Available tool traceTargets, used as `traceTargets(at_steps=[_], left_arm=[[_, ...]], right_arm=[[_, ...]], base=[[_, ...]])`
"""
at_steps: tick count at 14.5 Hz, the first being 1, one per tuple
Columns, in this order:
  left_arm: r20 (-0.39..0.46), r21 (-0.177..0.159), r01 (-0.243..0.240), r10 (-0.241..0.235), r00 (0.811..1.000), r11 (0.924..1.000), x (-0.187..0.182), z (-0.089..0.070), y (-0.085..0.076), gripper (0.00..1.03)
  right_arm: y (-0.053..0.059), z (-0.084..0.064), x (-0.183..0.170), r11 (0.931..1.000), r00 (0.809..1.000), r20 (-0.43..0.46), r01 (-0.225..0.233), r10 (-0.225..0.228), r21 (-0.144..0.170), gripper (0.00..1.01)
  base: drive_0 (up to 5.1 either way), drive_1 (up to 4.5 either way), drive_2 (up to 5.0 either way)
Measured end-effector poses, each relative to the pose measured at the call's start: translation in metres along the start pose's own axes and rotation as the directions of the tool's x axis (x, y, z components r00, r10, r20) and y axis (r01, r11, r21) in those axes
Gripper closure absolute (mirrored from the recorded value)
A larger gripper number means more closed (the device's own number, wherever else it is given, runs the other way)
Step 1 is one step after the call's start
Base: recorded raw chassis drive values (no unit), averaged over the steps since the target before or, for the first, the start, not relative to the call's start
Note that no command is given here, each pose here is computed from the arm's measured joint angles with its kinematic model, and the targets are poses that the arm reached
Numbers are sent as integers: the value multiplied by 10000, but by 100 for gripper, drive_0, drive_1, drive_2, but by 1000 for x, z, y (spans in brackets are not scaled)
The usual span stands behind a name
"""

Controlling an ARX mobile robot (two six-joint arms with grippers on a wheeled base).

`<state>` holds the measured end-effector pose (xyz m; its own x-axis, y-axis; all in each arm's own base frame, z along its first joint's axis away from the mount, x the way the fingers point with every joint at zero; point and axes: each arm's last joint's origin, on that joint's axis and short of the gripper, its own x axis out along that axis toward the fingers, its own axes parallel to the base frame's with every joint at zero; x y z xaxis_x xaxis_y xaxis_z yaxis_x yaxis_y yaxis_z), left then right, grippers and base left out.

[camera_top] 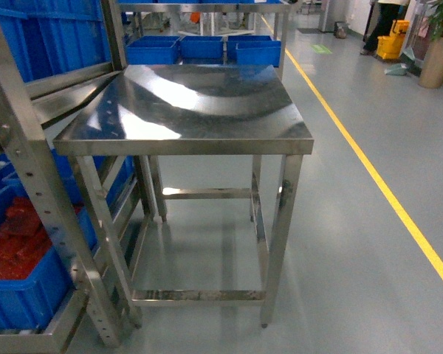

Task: Sort blue parts and orange caps into right shelf containers

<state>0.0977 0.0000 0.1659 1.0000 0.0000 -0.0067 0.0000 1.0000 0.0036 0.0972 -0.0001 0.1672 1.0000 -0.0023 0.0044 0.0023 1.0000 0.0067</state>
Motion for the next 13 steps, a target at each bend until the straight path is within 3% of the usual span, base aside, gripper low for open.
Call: traceTargets(at_steps=[13], left_arm=[[0,0,-4,4,10000,10000,0,0,0,62]], right_arm=[[0,0,0,10000,10000,-31,-19,19,0,58]], base=[[-495,246,246]])
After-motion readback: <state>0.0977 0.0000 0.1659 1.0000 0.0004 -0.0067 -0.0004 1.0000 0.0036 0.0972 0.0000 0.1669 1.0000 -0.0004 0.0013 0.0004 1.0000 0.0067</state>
